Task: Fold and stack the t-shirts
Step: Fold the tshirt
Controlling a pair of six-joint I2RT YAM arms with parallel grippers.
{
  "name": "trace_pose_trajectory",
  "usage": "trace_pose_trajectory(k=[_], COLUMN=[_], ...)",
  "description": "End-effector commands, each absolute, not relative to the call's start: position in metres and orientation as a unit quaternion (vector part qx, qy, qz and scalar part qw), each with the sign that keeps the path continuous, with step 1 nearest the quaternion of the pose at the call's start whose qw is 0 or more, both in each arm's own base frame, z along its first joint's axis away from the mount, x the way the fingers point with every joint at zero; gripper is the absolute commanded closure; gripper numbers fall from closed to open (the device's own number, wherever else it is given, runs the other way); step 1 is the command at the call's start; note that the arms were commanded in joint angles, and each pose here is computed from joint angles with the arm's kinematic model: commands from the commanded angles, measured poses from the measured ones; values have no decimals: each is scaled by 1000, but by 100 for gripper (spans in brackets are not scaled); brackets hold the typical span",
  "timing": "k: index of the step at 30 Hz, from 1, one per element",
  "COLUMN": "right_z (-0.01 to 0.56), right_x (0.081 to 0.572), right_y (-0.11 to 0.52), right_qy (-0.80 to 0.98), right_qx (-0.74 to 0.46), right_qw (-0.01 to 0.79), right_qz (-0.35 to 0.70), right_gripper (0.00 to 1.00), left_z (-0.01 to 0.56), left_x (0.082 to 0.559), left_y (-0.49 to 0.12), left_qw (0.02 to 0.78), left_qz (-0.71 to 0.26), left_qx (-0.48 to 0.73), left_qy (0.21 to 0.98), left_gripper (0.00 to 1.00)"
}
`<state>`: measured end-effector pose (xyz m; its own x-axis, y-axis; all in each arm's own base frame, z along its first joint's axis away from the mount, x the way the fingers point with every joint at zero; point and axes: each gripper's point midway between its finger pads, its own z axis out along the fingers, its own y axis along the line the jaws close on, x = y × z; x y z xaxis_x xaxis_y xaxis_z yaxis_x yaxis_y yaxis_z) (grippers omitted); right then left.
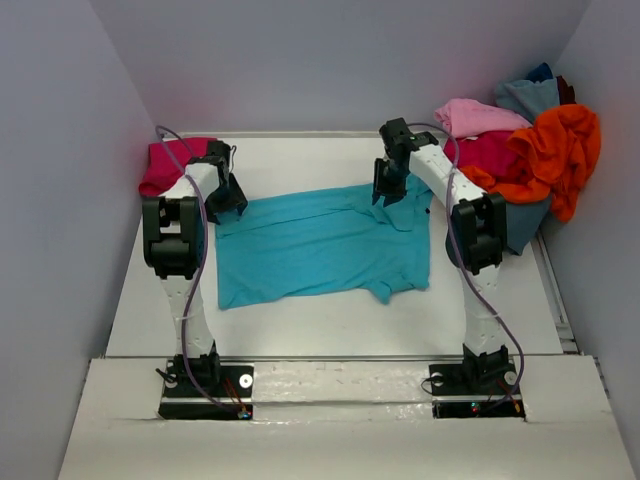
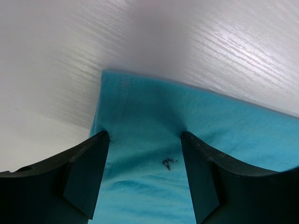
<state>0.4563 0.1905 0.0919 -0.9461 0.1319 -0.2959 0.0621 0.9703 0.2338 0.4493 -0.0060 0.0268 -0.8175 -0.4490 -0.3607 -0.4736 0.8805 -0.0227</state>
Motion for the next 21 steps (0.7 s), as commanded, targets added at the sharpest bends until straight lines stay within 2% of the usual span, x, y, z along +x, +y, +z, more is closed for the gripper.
trace_pose_trajectory(k=[1, 18, 21], right_z=[73, 65, 58], right_x=[461, 450, 448], right_y=[181, 203, 198], right_qy=[984, 986, 988], right_qx=[39, 4, 1], right_qw=[154, 153, 152], right_qz=[75, 66, 39], right_gripper=[59, 59, 58], left_z=[34, 34, 34], left_x=[449, 447, 447], left_y=[-5, -5, -5], left_qw=[179, 177, 178], left_qz=[39, 41, 39], left_qx=[-237, -234, -234], left_qy=[954, 955, 955], left_gripper=[24, 24, 24])
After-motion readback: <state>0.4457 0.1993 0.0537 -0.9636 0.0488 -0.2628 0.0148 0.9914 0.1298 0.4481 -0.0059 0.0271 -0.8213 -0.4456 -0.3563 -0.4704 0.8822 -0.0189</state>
